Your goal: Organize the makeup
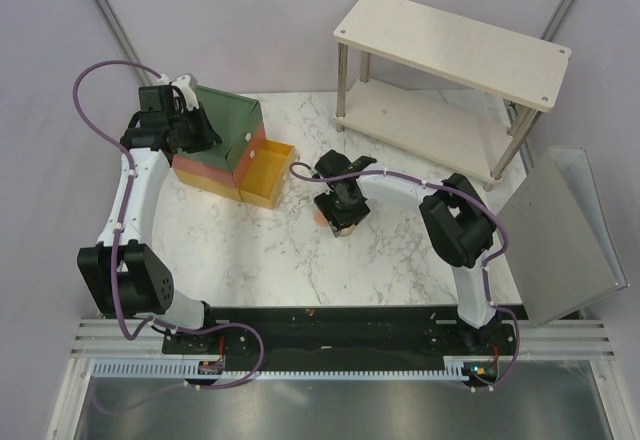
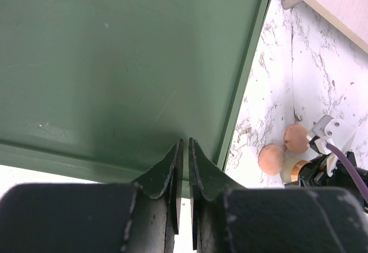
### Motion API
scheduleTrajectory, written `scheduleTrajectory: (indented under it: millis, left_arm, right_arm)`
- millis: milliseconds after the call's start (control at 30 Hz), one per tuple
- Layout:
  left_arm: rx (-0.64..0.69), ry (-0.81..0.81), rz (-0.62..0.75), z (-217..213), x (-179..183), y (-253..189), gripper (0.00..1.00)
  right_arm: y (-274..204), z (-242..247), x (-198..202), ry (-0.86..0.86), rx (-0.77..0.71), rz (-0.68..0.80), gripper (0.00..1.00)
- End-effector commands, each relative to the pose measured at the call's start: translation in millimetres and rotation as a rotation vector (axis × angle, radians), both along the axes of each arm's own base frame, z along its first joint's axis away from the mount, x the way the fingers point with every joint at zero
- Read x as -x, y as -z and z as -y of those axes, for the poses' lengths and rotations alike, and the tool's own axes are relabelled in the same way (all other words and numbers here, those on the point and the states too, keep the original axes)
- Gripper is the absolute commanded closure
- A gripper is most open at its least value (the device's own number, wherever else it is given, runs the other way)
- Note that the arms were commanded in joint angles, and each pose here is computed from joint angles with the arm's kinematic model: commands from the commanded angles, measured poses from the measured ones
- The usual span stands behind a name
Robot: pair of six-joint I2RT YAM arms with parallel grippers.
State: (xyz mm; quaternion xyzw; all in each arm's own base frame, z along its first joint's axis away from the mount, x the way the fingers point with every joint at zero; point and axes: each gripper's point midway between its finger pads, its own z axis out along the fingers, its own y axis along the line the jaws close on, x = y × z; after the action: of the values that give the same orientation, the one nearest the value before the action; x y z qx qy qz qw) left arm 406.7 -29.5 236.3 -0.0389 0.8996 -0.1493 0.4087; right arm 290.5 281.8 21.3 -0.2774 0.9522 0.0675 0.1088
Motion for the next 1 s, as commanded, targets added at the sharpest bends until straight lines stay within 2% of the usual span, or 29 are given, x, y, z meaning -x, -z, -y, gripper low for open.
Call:
scheduleTrajectory:
  millis: [0,200,467,967]
  left_arm:
    - [-0.034,0.007,-0.173,-4,29,41,0.84]
    - [-0.037,0.007,-0.170,-5,28,39,0.84]
    - [-0.033,0.009,-0.171,-4,27,40,0.84]
    - [-0.020,0.008,-0.181,-3,29,42,0.84]
  right_arm:
    - [-33,-12,-13,-0.010,-0.078,0.075,0.83]
    - [-84,-31,-29,-0.018,-0.171,0.156,0.87]
    - [-143,-73,-65,-0.050,-0.309,0.258,0.86]
    - [-168,-159,-95,-0.109,-0.544,0.254,0.85]
